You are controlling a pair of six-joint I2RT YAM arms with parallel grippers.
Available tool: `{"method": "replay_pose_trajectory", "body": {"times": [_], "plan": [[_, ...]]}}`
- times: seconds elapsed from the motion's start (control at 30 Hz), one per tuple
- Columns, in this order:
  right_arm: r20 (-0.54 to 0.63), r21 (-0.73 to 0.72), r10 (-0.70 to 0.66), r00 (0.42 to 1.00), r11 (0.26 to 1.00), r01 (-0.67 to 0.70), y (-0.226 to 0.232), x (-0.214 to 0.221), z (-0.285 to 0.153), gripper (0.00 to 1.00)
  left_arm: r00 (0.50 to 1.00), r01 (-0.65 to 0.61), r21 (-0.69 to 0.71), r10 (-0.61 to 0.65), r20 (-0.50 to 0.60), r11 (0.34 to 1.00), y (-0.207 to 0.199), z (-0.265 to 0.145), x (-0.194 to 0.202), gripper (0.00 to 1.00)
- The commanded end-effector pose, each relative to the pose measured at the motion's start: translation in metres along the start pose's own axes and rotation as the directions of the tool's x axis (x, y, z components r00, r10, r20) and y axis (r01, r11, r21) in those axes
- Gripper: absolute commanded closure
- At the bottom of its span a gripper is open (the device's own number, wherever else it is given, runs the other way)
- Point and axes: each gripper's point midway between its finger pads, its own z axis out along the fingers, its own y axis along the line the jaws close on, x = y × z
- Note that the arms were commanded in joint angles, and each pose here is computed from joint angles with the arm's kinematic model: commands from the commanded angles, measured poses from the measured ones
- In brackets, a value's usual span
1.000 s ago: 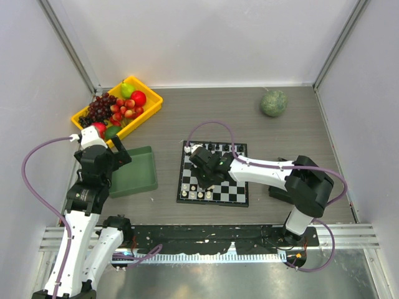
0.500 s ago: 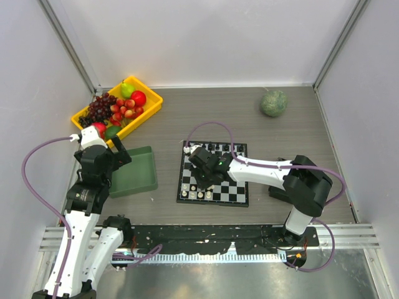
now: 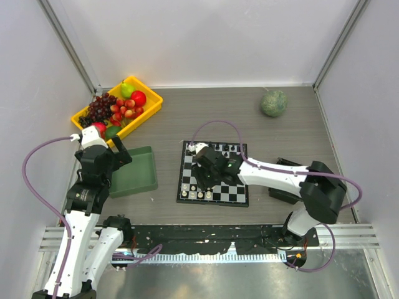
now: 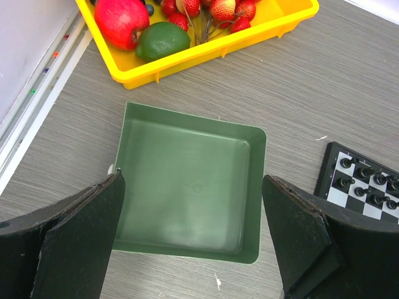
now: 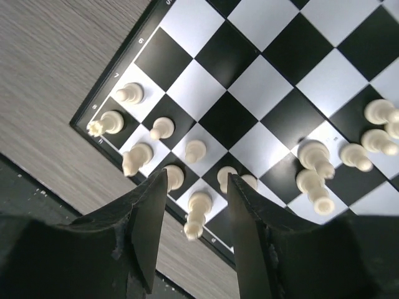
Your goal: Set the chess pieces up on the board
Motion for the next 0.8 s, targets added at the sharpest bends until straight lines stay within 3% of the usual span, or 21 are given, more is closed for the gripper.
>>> {"method": "replay_pose_trajectory", "body": {"times": [0.0,0.23,0.53,0.77], "plan": [[0.161,-0.006,0.019,0.987,1.000,-0.019,-0.001,-0.030,-0.032,0.50,0.999,0.029,0.033,-0.030,0.031,0.999,-0.009,0.003,-0.010,0.01],[0.102,0.063,0.072,0.992,0.995,-0.079,-0.029,-0.008,-0.027,0.55,0.999,0.043,0.050,-0.044,0.024,0.998,-0.013,0.004,-0.009,0.01],[0.057,0.074,0.094,0.994,0.992,-0.098,-0.032,0.008,-0.016,0.67,0.999,0.044,0.050,-0.045,0.026,0.998,-0.013,0.003,-0.011,0.01],[0.033,0.094,0.094,0.995,0.991,-0.097,-0.034,0.011,-0.012,0.69,0.999,0.043,0.048,-0.044,0.027,0.998,-0.013,0.004,-0.011,0.01]]}}
